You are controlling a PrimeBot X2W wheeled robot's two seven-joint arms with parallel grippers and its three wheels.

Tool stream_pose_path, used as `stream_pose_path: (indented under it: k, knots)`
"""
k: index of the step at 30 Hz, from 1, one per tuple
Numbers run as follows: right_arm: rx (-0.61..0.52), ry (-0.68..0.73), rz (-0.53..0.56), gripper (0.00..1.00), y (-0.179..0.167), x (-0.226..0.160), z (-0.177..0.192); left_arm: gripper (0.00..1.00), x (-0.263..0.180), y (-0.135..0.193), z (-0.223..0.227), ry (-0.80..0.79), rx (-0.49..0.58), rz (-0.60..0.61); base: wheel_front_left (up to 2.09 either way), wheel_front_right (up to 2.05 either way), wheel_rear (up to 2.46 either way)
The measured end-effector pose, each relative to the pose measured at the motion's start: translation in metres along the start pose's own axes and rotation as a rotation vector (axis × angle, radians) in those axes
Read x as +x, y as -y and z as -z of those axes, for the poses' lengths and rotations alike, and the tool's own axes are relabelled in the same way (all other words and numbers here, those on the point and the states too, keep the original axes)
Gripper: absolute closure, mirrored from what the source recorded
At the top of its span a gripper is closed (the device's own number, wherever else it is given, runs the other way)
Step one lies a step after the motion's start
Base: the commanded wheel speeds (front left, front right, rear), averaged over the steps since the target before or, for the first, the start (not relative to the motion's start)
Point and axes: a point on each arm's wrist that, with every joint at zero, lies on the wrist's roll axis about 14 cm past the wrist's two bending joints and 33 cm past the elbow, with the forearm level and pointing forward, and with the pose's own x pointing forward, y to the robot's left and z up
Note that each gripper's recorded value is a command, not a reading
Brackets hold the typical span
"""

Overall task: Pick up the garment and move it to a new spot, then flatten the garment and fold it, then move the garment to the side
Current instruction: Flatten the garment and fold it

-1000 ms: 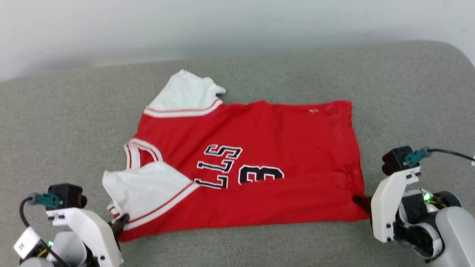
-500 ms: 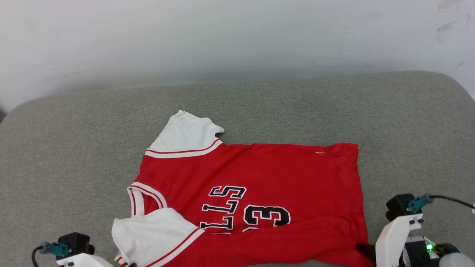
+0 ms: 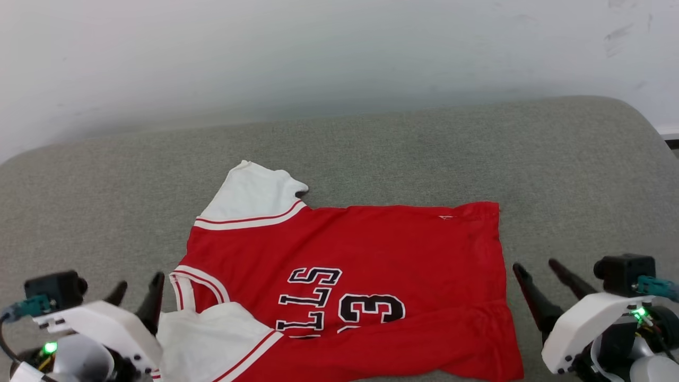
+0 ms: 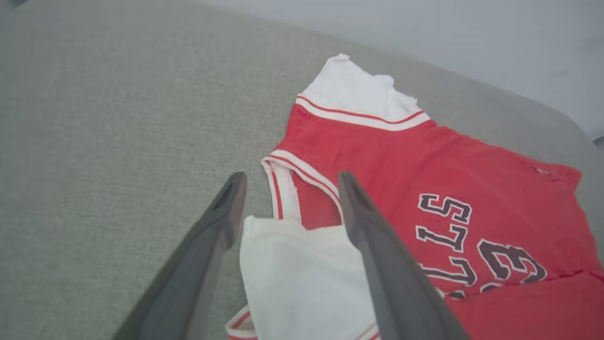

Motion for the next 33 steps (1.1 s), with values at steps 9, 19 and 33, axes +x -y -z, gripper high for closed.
stream_pose_path:
  k: [9,19,33]
  knots:
    - [-0.053,0.325,0.011,0.00,-0.008,0.022,-0.074,0.00,0.049,0.044,-0.090,0.340,0.126,0.081,0.00,0.00,0.00]
    - [-0.102,0.360,0.004,0.00,-0.007,0.063,-0.089,0.00,0.153,0.055,-0.097,0.229,0.188,0.122,0.00,0.00,0.00]
    - [-0.049,0.251,0.122,0.00,0.034,0.074,-0.043,0.00,0.240,0.042,0.005,-0.496,0.199,0.141,0.00,0.00,0.00]
